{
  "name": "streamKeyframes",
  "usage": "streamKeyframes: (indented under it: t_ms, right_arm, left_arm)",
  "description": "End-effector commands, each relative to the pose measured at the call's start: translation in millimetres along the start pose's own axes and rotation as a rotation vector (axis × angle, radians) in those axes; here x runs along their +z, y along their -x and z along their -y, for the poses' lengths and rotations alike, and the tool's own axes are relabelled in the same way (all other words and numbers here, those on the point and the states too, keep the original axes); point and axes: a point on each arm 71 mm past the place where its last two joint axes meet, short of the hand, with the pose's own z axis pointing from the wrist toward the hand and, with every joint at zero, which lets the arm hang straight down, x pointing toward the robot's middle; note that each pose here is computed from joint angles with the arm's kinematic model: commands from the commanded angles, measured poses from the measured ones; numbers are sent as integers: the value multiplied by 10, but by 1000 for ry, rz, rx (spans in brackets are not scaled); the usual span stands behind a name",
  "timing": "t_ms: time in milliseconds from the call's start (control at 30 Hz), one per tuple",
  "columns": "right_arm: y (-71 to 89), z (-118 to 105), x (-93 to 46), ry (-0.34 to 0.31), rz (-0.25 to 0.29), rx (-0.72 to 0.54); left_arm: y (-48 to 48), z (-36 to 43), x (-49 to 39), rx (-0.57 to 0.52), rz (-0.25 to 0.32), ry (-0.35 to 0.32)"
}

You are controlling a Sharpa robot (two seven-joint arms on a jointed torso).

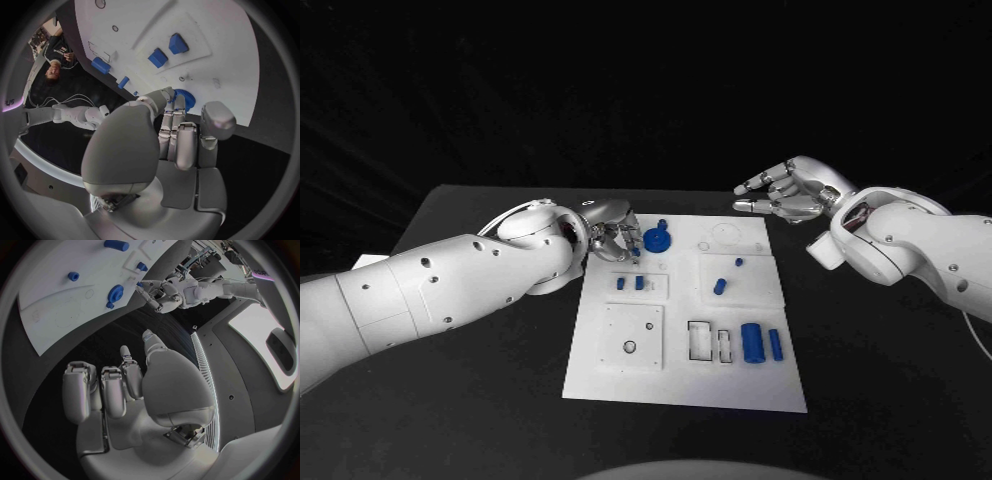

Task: Assemble the parts on the task board

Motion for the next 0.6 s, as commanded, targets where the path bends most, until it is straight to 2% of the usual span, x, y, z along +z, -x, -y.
streamKeyframes:
  t_ms: [33,233,600]
  right_arm:
    - [-17,-4,-2,10,-16,-1]
    - [-21,-5,-1,10,-17,-1]
    - [-27,-7,2,11,-19,0]
  left_arm:
    - [-6,-48,0,-25,-16,30]
    - [-17,-86,12,-20,-25,45]
    - [-59,-61,37,-14,-57,45]
